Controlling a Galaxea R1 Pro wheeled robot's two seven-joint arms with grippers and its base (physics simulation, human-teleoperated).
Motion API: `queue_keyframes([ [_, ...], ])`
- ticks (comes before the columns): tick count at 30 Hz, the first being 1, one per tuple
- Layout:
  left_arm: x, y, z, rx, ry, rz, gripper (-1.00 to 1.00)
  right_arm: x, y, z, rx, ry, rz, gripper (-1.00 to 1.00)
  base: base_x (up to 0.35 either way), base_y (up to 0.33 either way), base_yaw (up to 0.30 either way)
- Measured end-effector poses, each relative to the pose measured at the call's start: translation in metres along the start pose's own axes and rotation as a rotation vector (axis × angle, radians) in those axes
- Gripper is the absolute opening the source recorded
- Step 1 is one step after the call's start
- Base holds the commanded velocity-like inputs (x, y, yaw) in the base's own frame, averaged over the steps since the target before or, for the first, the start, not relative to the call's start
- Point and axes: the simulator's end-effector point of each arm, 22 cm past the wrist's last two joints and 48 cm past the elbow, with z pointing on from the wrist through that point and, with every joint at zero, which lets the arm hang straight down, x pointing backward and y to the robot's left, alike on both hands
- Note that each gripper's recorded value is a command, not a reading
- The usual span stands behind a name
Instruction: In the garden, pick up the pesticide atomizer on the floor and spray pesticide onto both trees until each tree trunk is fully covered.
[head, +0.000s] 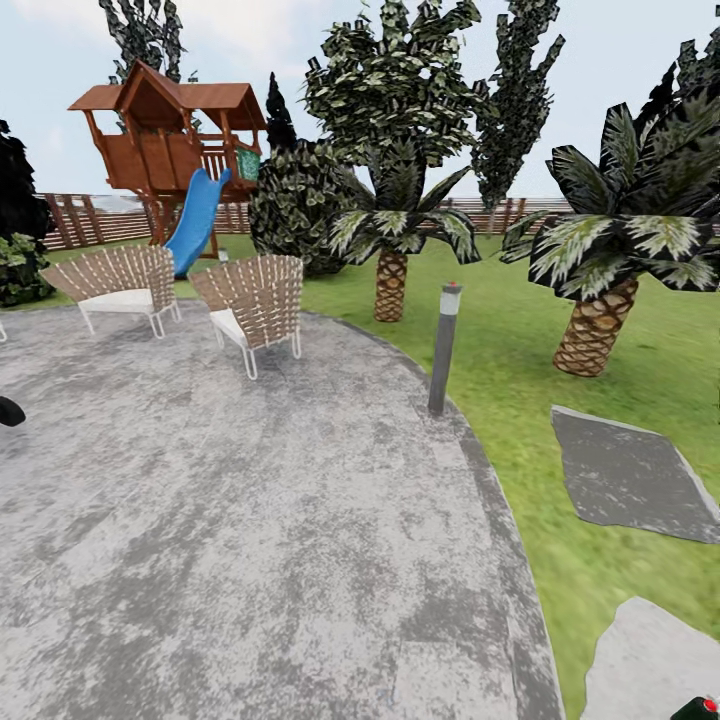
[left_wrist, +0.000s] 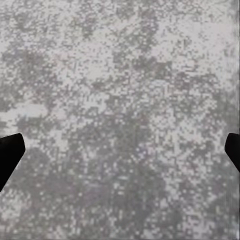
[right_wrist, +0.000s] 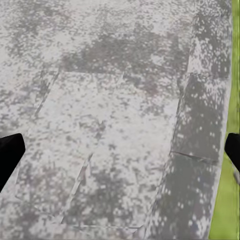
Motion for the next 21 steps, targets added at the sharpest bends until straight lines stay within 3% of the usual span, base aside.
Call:
queue_keyframes([
  [10, 0.0003, 0.0012, 0.0000, -0.002, 0.001, 0.000, 1.00, -0.0017, -0.0019, 0.0003, 0.006, -0.004, 0.006, 1.00, 0.000, -0.274, -0.009],
  [21, -0.0017, 0.0021, -0.0002, -0.005, -0.003, 0.000, 1.00, -0.0032, -0.0037, 0.0002, 0.011, -0.007, 0.009, 1.00, 0.000, -0.274, -0.230],
])
